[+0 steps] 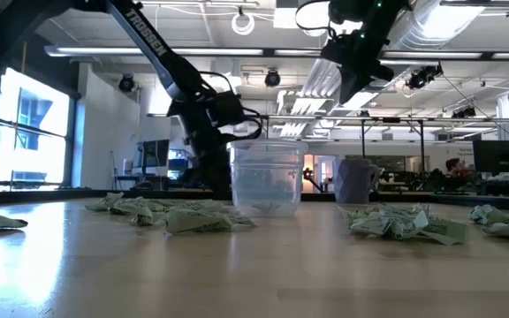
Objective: Pick and place Stevia / Truvia into bins
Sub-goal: Put the green stevia packet into the transparent bin
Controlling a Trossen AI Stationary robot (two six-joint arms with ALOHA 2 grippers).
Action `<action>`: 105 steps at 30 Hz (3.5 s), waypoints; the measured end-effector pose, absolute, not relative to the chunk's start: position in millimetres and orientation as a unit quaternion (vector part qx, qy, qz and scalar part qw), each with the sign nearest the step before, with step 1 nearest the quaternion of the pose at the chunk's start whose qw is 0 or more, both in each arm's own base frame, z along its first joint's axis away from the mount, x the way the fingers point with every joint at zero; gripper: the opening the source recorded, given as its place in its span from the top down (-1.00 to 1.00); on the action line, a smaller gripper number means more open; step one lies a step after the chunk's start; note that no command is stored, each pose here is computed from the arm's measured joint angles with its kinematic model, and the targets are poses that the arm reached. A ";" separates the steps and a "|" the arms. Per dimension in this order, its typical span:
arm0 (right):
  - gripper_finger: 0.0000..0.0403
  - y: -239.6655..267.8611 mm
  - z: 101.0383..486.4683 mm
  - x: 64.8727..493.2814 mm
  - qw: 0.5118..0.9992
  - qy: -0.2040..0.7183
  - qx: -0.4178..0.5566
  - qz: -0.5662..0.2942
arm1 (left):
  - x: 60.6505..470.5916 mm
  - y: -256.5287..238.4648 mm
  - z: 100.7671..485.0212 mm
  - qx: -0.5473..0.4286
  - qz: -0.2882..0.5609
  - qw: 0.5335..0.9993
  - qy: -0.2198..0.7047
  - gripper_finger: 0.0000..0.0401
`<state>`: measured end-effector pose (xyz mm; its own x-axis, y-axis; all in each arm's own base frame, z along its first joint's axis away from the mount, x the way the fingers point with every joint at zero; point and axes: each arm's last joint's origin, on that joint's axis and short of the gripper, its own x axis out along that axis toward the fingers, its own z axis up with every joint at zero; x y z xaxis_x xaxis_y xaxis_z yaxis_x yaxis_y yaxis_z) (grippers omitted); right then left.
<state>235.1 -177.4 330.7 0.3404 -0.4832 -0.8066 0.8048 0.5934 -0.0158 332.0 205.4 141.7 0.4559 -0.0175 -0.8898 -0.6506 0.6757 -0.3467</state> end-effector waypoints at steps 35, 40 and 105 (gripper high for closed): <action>0.83 -177.3 276.7 260.3 0.856 0.378 0.290 -0.202 | 354.7 181.3 243.8 -0.237 0.124 0.828 0.493 0.67; 0.40 -163.6 235.2 293.1 0.862 0.402 0.272 -0.148 | 332.7 172.6 276.5 -0.193 0.149 0.831 0.499 0.72; 0.94 -165.6 142.2 358.3 0.835 0.506 0.139 -0.166 | 186.8 112.3 297.8 -0.286 0.266 0.870 0.300 0.73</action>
<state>358.3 -165.6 142.2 0.4331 -0.1364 -0.8910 0.4173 0.9065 0.0641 186.8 112.3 297.8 0.6784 0.2904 -0.6749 -0.6342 0.6952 -0.3383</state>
